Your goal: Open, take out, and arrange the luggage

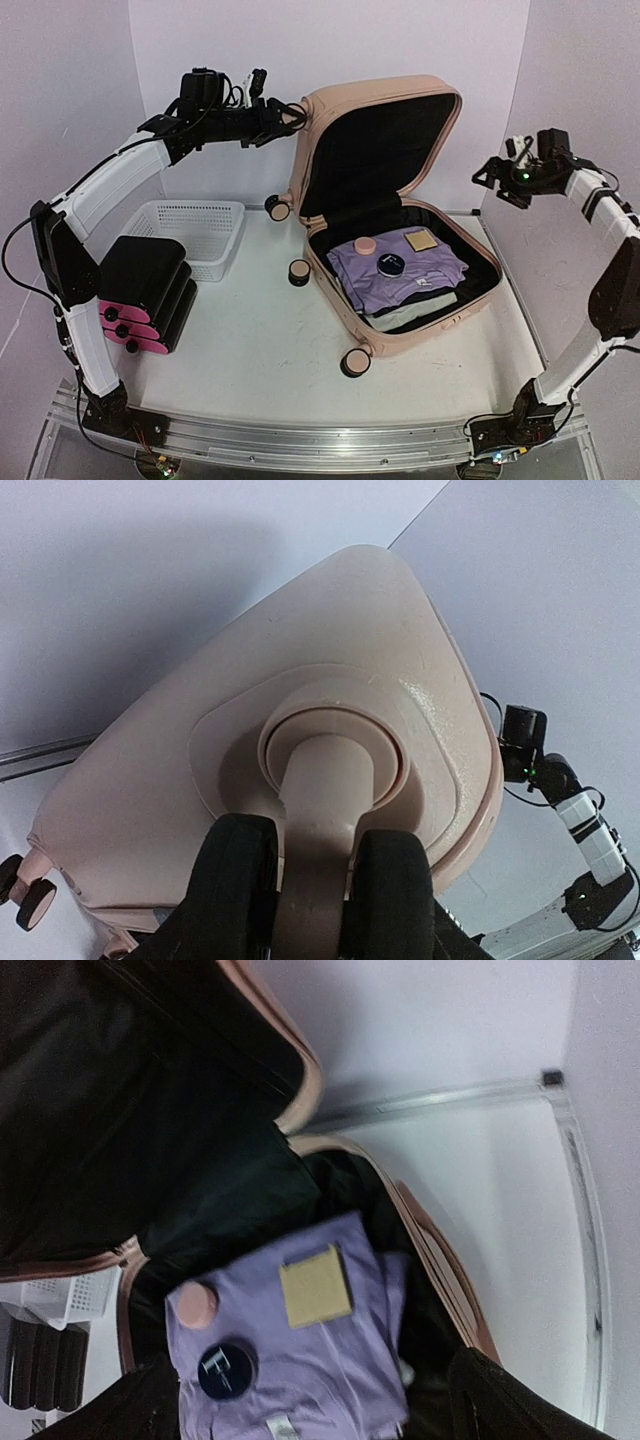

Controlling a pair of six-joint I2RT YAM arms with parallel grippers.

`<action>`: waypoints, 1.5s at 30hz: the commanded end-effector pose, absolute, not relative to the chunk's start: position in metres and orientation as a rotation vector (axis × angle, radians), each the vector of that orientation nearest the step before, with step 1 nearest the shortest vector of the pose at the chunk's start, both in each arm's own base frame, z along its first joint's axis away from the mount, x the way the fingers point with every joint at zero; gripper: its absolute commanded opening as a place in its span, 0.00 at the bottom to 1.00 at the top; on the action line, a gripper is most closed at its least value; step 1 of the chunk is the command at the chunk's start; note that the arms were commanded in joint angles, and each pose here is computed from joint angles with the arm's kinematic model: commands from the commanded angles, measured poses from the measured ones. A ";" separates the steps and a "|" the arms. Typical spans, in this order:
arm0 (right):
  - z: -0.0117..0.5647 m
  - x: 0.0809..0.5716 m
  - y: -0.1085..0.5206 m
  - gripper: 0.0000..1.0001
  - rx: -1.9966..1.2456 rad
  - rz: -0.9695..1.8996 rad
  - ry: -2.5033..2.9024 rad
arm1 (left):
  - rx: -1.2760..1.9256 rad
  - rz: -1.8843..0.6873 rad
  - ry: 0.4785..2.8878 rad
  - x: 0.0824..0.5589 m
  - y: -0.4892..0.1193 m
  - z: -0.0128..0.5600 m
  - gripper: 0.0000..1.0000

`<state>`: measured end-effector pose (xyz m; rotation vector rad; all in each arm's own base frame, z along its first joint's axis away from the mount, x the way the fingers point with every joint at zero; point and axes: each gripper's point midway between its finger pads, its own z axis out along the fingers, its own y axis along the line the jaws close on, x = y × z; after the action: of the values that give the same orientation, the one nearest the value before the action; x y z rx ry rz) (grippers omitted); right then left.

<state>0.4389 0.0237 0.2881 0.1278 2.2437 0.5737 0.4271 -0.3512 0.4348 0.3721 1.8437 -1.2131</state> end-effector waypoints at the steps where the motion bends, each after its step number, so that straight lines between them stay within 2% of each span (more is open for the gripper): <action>1: 0.350 0.515 0.043 0.95 0.010 0.606 1.959 | 0.260 -1.156 1.846 0.443 -0.334 0.445 0.00; 7: 0.344 0.582 0.043 0.87 0.009 0.641 1.889 | 0.259 -1.166 1.854 0.446 -0.336 0.441 0.01; 12: 0.346 0.612 0.073 0.67 -0.151 0.828 1.767 | 0.269 -1.182 1.856 0.447 -0.339 0.443 0.02; 21: 0.335 0.639 0.101 0.68 -0.224 0.827 1.640 | 0.266 -1.198 1.861 0.449 -0.336 0.446 0.02; 25: 0.319 0.666 0.095 0.65 -0.154 0.794 1.634 | 0.262 -1.204 1.866 0.448 -0.335 0.445 0.03; 27: 0.324 0.674 0.096 0.61 -0.157 0.803 1.611 | 0.260 -1.210 1.870 0.448 -0.336 0.445 0.03; 30: 0.325 0.676 0.113 0.49 -0.194 0.831 1.583 | 0.263 -1.218 1.876 0.448 -0.338 0.443 0.03; 33: 0.327 0.675 0.123 0.22 -0.223 0.841 1.553 | 0.261 -1.214 1.884 0.451 -0.337 0.439 0.03; 35: 0.329 0.675 0.121 0.00 -0.208 0.830 1.544 | 0.259 -1.202 1.889 0.451 -0.336 0.437 0.06; 37: 0.332 0.674 0.116 0.00 -0.186 0.808 1.527 | 0.253 -1.182 1.894 0.453 -0.332 0.435 0.13; 40: 0.339 0.676 0.101 0.00 -0.115 0.706 1.531 | 0.240 -1.146 1.896 0.457 -0.323 0.433 0.36; 45: 0.345 0.678 0.055 0.00 0.038 0.421 1.620 | 0.187 -1.011 1.909 0.454 -0.284 0.430 0.86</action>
<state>0.6876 0.1030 0.2791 -0.1743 1.6527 0.6009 0.4482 -0.3388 0.4300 0.3092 1.8773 -1.1869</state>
